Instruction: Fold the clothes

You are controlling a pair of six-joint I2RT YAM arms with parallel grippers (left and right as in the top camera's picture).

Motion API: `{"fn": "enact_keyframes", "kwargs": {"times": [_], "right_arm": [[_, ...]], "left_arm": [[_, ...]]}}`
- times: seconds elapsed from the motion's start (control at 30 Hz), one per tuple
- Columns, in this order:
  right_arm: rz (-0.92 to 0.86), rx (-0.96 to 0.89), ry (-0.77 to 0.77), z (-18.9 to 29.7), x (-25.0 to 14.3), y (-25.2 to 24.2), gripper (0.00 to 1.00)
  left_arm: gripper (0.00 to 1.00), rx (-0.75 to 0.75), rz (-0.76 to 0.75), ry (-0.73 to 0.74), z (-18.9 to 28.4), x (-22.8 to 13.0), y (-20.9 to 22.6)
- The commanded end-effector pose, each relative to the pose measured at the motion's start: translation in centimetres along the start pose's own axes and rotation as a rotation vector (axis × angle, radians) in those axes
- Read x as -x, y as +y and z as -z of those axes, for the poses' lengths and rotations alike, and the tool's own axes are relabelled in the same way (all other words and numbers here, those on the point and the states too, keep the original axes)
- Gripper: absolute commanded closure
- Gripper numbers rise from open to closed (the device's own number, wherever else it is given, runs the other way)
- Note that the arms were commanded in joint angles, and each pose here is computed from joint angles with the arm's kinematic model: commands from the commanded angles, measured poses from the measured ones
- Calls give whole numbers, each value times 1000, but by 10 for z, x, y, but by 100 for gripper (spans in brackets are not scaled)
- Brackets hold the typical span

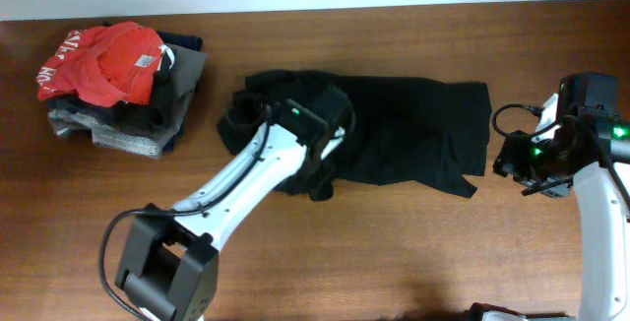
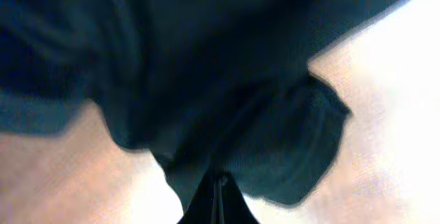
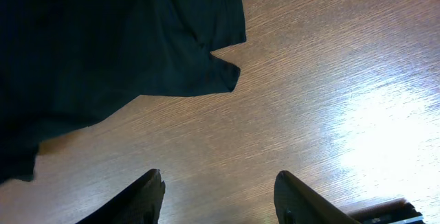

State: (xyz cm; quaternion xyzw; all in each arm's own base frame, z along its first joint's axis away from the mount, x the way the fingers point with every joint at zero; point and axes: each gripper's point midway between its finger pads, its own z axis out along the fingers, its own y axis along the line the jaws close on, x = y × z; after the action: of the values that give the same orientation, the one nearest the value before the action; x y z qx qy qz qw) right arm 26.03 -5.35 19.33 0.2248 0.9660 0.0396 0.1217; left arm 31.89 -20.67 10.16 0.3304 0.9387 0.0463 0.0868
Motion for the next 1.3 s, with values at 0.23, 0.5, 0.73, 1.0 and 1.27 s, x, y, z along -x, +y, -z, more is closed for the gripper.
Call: {"fn": "enact_keyframes", "kwargs": {"times": [0.23,0.5,0.73,1.0,1.27], "right_arm": [[-4,-21,7,-2,-1,-3,43],[-4,-22,12,-2,-3,-4,43],[-4,-21,11,-2,-2,-4,43],[-4,-20,6,-2,-1,-3,43],[-4,-19,2,-2,0,-3,43]], "left_arm": [[99,77,86,-151,3,32,50],[46,93,154,-180,0,36,78],[44,50,95,-136,17,20,69],[44,-60,-120,-82,-3,13,36],[45,-75,-183,-101,-34,34,19]]}}
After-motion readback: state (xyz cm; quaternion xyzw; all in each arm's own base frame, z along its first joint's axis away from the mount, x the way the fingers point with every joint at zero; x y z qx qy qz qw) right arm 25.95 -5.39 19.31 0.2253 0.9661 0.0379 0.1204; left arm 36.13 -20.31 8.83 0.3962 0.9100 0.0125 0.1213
